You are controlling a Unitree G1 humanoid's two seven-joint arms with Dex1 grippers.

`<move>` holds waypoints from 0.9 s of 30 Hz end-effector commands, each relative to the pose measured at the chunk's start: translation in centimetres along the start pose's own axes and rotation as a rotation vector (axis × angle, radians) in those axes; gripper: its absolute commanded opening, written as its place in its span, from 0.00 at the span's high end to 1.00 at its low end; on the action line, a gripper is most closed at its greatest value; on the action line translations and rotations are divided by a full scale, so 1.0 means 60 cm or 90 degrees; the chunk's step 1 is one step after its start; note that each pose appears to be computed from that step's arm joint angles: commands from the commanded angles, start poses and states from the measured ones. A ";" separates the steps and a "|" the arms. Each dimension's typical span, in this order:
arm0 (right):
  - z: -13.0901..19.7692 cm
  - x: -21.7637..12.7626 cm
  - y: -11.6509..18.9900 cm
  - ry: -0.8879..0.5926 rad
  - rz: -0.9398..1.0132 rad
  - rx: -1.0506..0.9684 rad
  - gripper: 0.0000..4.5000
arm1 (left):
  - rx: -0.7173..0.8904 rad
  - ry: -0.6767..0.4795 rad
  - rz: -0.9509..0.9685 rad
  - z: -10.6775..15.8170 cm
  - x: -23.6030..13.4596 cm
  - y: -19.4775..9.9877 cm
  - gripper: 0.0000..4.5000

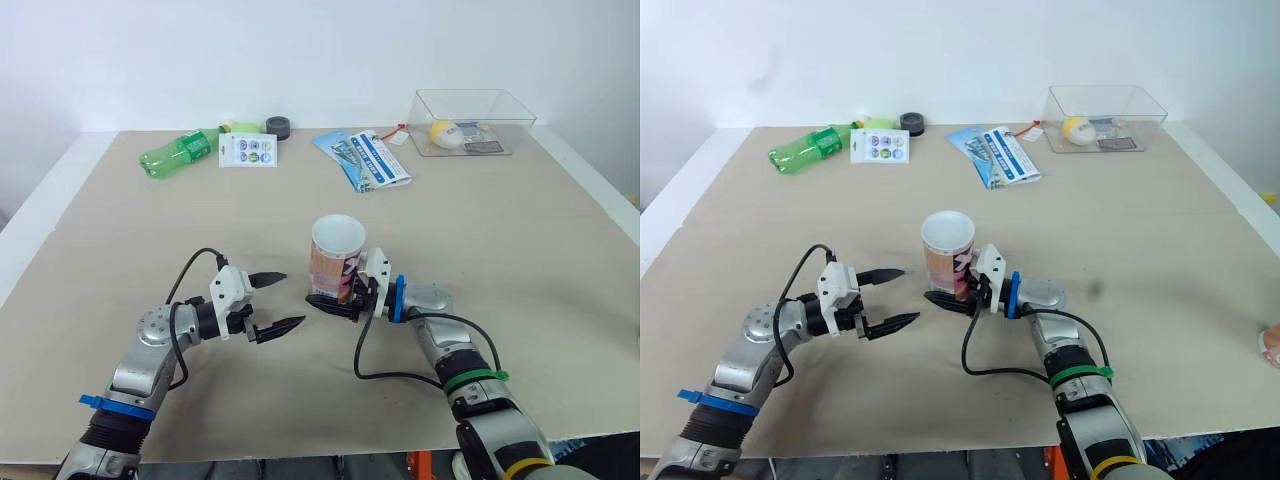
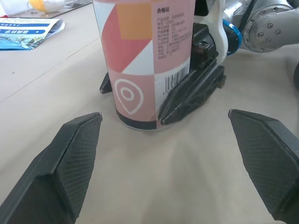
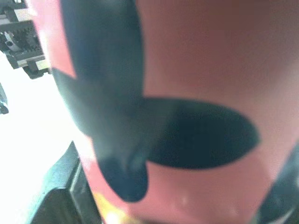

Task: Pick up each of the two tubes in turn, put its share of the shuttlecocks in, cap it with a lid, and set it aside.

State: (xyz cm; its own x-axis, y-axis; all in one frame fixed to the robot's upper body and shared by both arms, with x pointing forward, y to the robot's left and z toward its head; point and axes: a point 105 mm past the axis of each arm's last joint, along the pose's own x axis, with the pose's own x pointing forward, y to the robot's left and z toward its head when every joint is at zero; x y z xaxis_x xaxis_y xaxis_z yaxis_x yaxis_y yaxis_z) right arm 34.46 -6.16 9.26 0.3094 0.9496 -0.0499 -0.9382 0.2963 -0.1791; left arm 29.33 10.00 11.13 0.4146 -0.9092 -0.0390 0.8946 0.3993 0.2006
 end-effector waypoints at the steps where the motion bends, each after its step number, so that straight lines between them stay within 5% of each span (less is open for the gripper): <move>1: -0.014 -0.007 -0.004 0.026 -0.010 0.005 0.14 | 0.025 -0.009 -0.003 0.016 0.001 0.001 0.00; 9: 0.027 -0.045 -0.040 -0.042 -0.134 -0.003 0.14 | 0.041 -0.010 -0.019 0.019 0.012 -0.005 0.00; 16: 0.084 -0.229 -0.147 -0.109 -0.565 -0.002 0.14 | 0.043 -0.020 -0.037 0.028 0.021 -0.013 0.00; 22: 0.031 -0.436 -0.165 -0.047 -0.969 0.036 0.14 | 0.049 -0.026 -0.062 0.035 0.033 -0.017 0.00; 27: -0.016 -0.486 -0.154 -0.016 -1.077 0.085 0.14 | 0.054 -0.030 -0.086 0.042 0.044 -0.016 0.00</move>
State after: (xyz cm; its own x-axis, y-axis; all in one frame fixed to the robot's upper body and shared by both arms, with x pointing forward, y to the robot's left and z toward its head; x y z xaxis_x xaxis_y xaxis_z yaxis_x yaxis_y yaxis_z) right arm 34.30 -36.12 10.43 0.9197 -0.3861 0.0721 0.3814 0.9217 0.0705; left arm 29.25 7.11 12.67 0.3019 -0.9527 -0.0348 0.9234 0.2831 0.2591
